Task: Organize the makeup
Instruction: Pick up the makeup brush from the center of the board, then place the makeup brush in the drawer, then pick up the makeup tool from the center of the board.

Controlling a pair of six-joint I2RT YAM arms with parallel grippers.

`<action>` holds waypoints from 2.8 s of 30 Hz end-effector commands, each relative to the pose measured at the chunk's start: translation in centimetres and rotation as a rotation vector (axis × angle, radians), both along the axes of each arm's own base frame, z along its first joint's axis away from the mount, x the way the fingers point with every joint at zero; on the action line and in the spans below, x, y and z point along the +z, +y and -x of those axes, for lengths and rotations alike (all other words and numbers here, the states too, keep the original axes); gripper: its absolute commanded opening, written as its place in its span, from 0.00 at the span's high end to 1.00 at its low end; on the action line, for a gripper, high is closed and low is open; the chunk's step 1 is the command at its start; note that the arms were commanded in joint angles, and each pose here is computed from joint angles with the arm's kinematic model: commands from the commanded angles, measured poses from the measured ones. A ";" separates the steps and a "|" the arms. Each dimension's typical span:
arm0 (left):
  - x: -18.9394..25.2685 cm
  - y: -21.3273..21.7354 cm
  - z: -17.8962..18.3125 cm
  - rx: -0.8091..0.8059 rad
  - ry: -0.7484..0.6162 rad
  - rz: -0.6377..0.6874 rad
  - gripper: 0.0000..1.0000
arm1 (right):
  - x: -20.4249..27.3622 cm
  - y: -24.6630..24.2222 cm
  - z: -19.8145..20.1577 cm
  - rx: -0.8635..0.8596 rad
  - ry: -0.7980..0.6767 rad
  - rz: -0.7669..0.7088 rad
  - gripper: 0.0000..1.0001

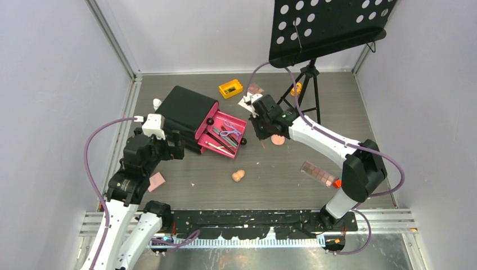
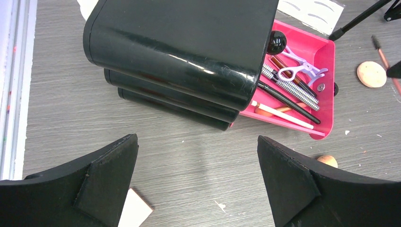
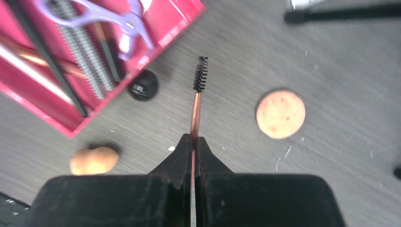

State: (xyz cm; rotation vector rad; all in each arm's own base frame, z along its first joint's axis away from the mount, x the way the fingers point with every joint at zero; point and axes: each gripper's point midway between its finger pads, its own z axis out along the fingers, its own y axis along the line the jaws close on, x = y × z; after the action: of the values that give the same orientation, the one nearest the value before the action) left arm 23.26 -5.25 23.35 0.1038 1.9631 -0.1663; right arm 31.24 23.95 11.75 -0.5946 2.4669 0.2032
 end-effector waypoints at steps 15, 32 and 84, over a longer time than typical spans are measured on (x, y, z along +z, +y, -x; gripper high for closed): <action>0.7 0.2 -0.5 0.007 -0.040 -0.011 0.00 | 6.3 10.8 -4.7 0.574 -0.101 -0.068 1.00; 0.8 0.3 -0.6 0.013 -0.045 -0.017 0.00 | 2.7 14.7 -7.1 0.717 -0.146 0.057 0.61; 0.7 -0.2 -0.5 -0.012 -0.043 -0.003 0.00 | -9.1 -9.3 -6.2 -0.661 -0.036 -0.094 0.54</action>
State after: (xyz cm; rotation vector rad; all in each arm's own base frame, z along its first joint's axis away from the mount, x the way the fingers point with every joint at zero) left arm 23.27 -5.03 23.14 0.1000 1.9661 -0.1522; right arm 37.57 13.74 3.26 0.2409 2.4459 -0.0298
